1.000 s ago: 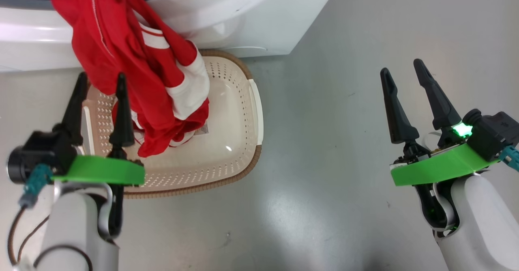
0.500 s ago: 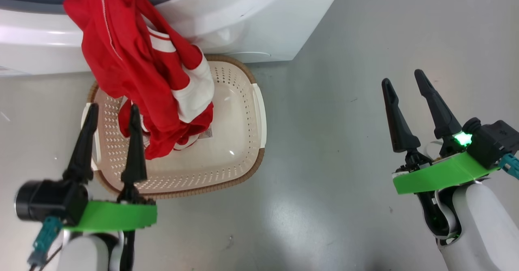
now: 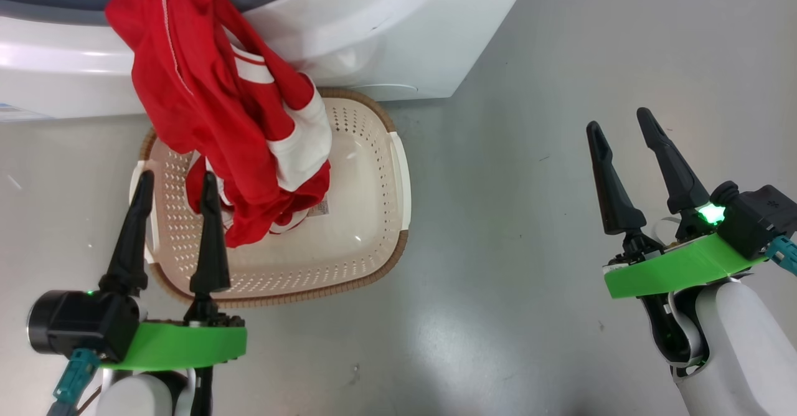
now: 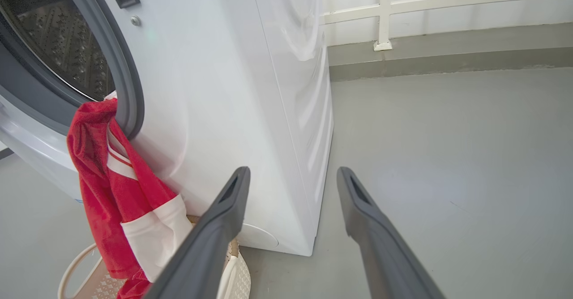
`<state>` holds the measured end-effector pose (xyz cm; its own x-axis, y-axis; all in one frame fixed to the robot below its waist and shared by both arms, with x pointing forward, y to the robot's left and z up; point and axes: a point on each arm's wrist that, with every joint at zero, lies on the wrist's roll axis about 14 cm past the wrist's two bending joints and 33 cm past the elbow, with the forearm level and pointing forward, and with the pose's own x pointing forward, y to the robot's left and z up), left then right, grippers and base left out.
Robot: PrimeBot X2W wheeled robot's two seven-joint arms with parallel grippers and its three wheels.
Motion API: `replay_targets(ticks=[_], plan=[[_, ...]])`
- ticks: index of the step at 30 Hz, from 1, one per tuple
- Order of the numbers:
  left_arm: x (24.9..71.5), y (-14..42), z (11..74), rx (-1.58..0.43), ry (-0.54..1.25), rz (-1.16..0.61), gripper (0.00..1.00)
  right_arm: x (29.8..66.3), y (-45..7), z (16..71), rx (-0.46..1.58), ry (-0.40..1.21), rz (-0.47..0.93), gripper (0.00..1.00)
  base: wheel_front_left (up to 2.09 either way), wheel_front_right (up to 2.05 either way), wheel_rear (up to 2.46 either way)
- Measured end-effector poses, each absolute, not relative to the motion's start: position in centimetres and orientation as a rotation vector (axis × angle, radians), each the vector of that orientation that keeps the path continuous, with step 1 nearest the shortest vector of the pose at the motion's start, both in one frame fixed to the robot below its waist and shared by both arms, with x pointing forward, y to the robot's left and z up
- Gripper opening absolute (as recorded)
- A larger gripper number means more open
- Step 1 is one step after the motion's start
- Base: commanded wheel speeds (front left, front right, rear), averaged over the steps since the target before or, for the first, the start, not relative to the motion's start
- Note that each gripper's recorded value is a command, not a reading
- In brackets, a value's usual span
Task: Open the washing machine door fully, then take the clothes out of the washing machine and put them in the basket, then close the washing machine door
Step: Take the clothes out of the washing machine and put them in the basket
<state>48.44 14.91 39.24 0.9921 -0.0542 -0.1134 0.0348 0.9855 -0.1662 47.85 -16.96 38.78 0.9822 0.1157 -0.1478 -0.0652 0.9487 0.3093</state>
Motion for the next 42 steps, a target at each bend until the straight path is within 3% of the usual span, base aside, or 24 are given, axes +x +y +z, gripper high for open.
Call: replay_targets(ticks=[8,21,42], plan=[[48.7,14.7,39.2,-0.185,0.12,-0.059,1.0,47.9,-16.8,38.9,0.31,0.163,0.098,1.0,0.0,0.0,0.0],[55.4,12.8,40.9,-0.154,0.043,-0.137,1.0,47.7,-16.8,38.4,0.313,0.176,0.09,1.0,0.0,0.0,0.0],[62.3,11.4,36.8,-0.08,0.187,-0.155,1.0,47.3,-18.0,36.9,0.311,0.207,0.047,1.0,0.0,0.0,0.0]])
